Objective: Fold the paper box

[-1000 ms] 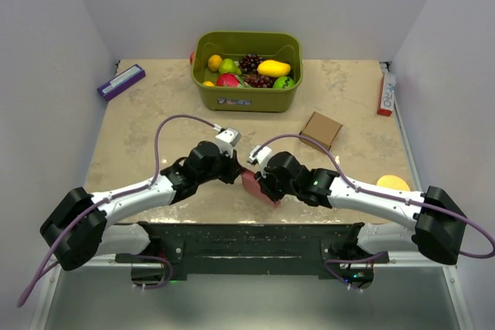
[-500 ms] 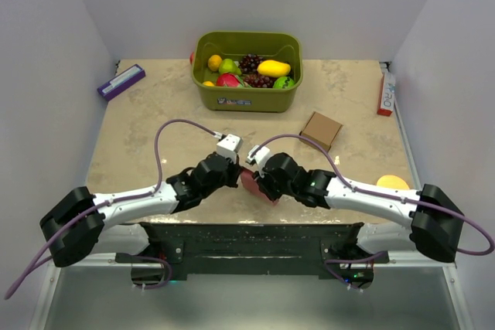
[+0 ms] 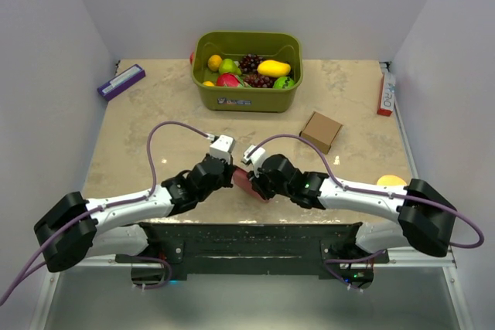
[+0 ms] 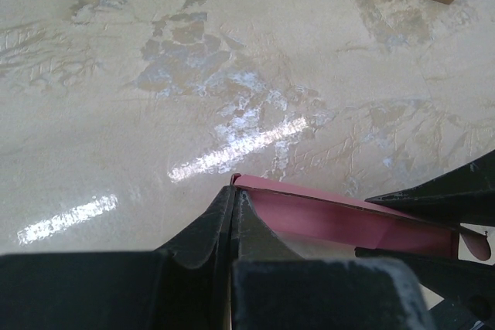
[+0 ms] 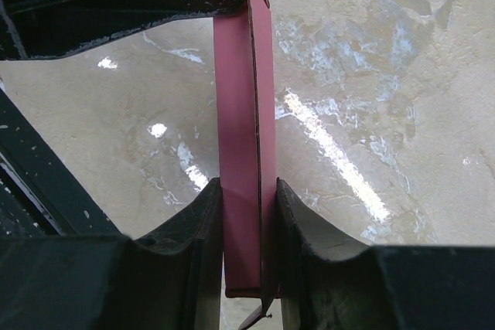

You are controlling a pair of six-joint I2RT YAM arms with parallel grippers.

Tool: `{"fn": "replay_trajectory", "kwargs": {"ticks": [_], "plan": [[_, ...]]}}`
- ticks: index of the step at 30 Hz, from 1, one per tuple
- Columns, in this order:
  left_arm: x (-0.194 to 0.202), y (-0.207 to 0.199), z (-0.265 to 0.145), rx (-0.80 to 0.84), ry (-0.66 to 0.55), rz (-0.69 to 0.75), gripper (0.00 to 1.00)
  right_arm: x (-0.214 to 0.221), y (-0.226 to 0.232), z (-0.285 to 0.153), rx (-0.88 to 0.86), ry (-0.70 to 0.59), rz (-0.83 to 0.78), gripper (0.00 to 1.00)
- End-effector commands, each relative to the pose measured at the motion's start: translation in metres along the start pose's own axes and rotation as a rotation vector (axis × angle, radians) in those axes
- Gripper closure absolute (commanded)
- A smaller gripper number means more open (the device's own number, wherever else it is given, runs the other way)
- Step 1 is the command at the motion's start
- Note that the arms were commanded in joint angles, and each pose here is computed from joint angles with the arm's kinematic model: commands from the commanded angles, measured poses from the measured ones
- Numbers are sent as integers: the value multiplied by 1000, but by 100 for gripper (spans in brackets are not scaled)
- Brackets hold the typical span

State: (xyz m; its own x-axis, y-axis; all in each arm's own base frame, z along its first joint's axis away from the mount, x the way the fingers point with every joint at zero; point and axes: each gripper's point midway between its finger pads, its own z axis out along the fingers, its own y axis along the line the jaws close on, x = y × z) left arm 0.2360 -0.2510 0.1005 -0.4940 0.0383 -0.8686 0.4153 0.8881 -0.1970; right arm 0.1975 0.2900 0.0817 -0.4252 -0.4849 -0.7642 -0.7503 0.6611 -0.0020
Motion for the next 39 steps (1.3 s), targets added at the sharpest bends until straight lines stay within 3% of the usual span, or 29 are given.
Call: {"fn": "replay_trajectory", "kwargs": {"ticks": [1,13,27,31,36,39], "plan": [[50,9,-12,-16,164,49,100,-23,-21,6,108,-111,51,94],[40,31,-12,-144,133,87,100,-18,-17,5,83,-105,58,94],[6,24,-13,-128,65,141,100,-14,-13,4,60,-104,62,94],[-4,13,-15,-76,44,143,83,-13,-13,4,57,-102,63,94],[-2,15,-15,-87,59,152,68,-13,-12,4,51,-103,63,94],[-6,16,-15,-95,48,151,64,-13,-11,4,46,-103,61,94]]}}
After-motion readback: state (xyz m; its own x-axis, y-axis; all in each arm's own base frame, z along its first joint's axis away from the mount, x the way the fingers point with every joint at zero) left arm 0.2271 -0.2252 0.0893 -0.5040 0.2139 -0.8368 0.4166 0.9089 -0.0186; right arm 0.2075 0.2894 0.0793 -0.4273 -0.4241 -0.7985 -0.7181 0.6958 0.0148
